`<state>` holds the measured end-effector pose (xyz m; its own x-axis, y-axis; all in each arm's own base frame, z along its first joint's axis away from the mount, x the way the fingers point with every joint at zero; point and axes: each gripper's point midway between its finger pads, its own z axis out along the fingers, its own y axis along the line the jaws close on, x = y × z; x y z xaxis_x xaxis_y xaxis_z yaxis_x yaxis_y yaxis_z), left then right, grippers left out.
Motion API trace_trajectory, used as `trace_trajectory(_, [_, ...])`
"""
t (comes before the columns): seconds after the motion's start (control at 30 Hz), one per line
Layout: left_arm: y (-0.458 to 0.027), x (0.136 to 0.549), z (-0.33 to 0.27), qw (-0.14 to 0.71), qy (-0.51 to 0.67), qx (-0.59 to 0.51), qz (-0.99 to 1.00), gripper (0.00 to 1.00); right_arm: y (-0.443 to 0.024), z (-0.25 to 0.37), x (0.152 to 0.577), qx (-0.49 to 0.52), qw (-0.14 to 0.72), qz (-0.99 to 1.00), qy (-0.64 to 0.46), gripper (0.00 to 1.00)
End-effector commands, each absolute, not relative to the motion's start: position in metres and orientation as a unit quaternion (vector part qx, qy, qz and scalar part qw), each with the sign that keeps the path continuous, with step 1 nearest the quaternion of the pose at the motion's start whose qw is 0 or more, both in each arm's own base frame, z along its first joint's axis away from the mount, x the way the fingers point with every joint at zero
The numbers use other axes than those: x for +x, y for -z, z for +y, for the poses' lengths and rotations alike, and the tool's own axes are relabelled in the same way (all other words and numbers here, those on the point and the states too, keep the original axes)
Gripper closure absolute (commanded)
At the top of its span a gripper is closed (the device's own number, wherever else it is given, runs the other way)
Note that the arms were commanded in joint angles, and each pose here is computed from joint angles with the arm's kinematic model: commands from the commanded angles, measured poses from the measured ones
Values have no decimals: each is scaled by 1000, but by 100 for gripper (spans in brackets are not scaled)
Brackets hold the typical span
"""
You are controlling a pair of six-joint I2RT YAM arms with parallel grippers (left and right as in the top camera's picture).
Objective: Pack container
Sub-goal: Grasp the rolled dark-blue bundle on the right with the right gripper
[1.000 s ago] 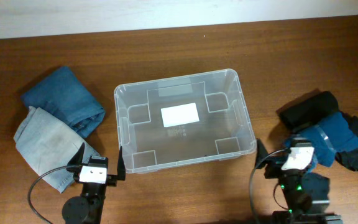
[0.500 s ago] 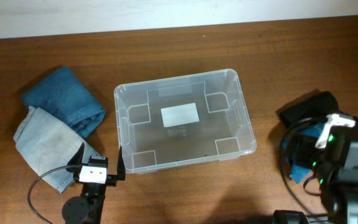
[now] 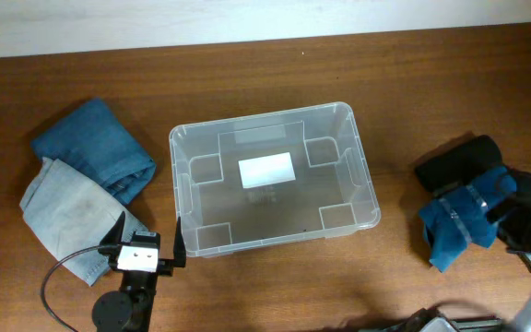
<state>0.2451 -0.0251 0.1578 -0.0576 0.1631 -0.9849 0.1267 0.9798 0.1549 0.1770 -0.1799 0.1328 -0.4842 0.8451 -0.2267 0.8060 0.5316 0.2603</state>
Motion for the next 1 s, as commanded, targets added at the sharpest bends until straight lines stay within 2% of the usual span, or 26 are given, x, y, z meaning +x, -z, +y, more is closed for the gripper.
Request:
trace_trajectory(0.0, [-156, 245, -23, 677, -14, 93, 730, 0, -103, -166, 191, 474, 180, 844, -175, 1])
trace_trajectory(0.13, [-156, 245, -23, 677, -14, 93, 730, 0, -75, -163, 206, 461, 225, 827, -230, 1])
trace_trajectory(0.5, [-156, 245, -23, 677, -14, 93, 730, 0, -12, -168, 212, 470, 314, 802, -194, 1])
trace_trajectory(0.57, [-156, 245, -23, 677, -14, 93, 730, 0, -10, -163, 214, 458, 332, 800, -202, 13])
trace_trajectory(0.6, [-156, 245, -23, 677, -14, 93, 730, 0, -11, -158, 216, 453, 336, 798, -213, 30])
trace_trajectory(0.7, [-156, 245, -23, 677, -14, 93, 730, 0, -24, -150, 225, 432, 357, 789, -252, 58])
trace_trajectory(0.77, [-156, 245, -23, 677, -14, 93, 730, 0, -45, -141, 236, 401, 386, 776, -297, 82])
trace_trajectory(0.83, [-156, 245, -23, 677, -14, 93, 730, 0, -63, -140, 243, 389, 405, 762, -322, 87])
trace_trajectory(0.97, [-156, 245, -23, 677, -14, 93, 730, 0, -109, -142, 250, 359, 439, 754, -331, 89])
